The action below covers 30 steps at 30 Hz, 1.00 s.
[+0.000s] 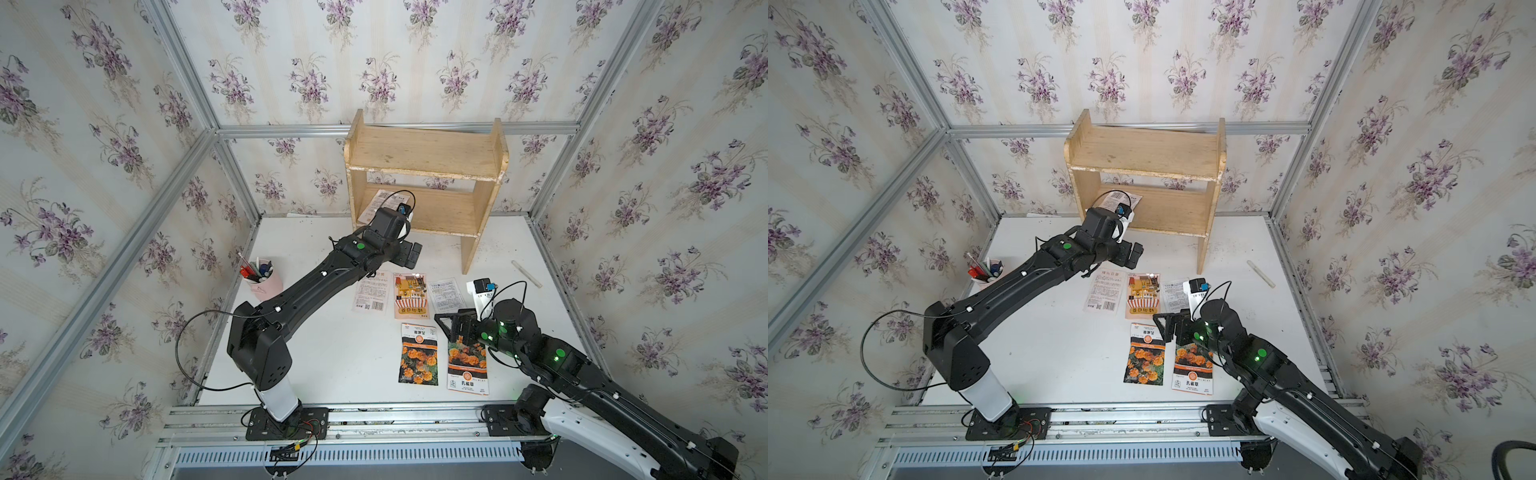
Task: Take the seed bag off the shelf
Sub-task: Pick up the seed packet from the shelf.
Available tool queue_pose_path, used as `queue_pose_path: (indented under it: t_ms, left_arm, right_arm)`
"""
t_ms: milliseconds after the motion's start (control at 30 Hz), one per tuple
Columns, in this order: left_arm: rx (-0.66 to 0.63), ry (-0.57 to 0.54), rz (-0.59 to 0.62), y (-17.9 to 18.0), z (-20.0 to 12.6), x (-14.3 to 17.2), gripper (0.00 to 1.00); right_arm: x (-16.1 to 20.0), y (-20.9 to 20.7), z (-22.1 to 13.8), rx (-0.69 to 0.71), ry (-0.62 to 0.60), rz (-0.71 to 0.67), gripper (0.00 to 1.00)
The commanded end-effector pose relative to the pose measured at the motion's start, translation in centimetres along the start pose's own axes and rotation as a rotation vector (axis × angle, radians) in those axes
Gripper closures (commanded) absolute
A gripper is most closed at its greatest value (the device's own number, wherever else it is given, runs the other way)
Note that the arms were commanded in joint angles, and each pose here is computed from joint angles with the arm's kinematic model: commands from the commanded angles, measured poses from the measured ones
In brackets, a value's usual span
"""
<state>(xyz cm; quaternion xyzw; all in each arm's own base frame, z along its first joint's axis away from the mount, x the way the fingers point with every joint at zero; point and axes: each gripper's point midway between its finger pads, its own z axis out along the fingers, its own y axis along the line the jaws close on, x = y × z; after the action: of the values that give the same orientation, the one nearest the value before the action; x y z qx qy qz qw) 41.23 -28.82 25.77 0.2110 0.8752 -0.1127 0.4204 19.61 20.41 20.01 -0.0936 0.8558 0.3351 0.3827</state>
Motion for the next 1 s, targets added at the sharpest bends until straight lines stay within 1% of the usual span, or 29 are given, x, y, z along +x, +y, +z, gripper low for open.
queue_pose_path:
  t_ms: [0,333,533,700,967]
  left_arm:
    - [0.026,-0.07,-0.001,0.3,0.4,-2.4,0.0]
    - [-0.004,-0.099,-0.015,2.5,3.1,-5.3,0.0]
    - [-0.056,-0.117,-0.046,4.8,4.6,-6.5,0.0]
    - [-0.116,-0.131,-0.033,6.6,5.7,-6.9,0.0]
    - [-0.179,-0.11,-0.047,8.7,7.2,-7.1,0.0]
  right_arm:
    - [-0.5,0.3,0.1,-0.008,-0.018,-0.014,0.04]
    - [-0.4,0.3,0.7,-0.01,-0.007,-0.013,0.04]
    - [-0.3,0.2,0.7,-0.001,-0.003,-0.015,0.04]
    - [-0.2,0.1,0.7,0.001,0.001,-0.014,0.05]
    - [-0.2,0.1,1.0,0.003,0.01,-0.017,0.05]
